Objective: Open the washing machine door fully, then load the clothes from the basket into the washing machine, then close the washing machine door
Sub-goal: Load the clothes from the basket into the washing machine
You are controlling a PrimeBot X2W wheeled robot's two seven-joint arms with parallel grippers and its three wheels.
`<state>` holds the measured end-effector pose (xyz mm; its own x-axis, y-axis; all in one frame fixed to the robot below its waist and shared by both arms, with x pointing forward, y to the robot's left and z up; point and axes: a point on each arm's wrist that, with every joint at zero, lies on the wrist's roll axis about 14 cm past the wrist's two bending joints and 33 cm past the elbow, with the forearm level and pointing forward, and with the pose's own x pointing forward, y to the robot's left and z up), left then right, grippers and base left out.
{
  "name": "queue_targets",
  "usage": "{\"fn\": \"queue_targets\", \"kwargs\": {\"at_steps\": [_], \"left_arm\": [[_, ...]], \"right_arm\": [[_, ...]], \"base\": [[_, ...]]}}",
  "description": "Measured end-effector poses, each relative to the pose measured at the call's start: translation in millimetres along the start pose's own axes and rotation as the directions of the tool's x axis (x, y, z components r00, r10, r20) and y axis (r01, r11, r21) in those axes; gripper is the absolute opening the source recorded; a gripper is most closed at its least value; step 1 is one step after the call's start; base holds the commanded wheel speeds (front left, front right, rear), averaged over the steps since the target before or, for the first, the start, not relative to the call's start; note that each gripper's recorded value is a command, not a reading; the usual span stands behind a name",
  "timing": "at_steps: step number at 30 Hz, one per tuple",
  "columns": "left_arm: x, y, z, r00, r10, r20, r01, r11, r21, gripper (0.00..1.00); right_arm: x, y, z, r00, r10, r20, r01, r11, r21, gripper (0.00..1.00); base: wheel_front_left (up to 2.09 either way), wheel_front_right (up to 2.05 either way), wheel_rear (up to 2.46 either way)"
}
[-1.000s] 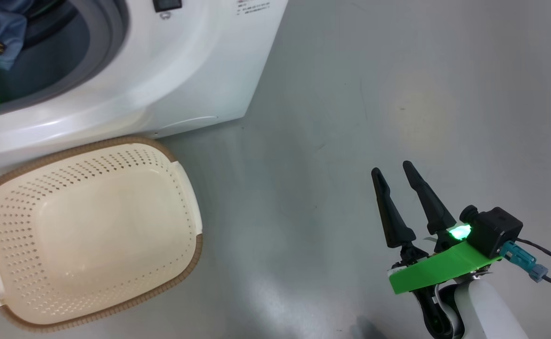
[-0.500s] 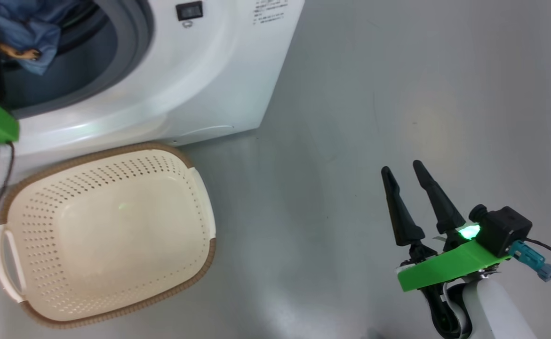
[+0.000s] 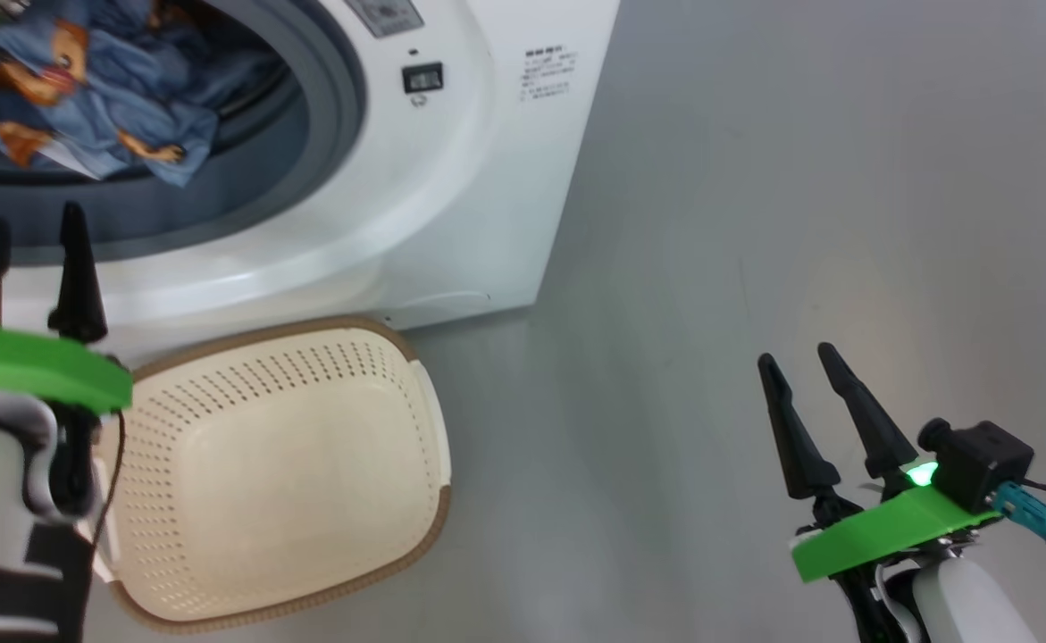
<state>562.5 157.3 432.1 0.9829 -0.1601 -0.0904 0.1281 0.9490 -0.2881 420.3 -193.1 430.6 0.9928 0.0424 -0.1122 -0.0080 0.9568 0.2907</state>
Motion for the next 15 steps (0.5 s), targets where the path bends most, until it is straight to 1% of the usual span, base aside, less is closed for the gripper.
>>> {"fn": "queue_targets", "kwargs": {"at_steps": [4,5,11,15], "left_arm": [[-24.7,5.0,11.8,0.999,0.023,0.034,-0.024,1.0,0.012,1.0],[-38.1,5.3,14.5,0.999,0.03,0.042,-0.031,0.999,0.019,1.0],[-80.0,12.2,19.3,0.997,0.052,0.05,-0.056,0.996,0.065,1.0],[-106.6,15.4,19.0,0.996,0.071,0.051,-0.074,0.995,0.07,1.0]], "right_arm": [[-7.1,-0.6,8.6,1.0,0.003,0.018,-0.003,1.0,-0.002,1.0],[-12.5,-1.6,11.1,1.0,0.005,0.02,-0.005,1.0,-0.01,1.0],[-28.7,0.2,17.3,0.999,0.013,0.031,-0.013,1.0,-0.004,1.0],[-40.4,-1.7,21.5,0.999,0.016,0.037,-0.015,1.0,-0.012,1.0]], "base": [[0.0,0.0,0.0],[0.0,0.0,0.0],[0.0,0.0,0.0],[0.0,0.0,0.0]]}}
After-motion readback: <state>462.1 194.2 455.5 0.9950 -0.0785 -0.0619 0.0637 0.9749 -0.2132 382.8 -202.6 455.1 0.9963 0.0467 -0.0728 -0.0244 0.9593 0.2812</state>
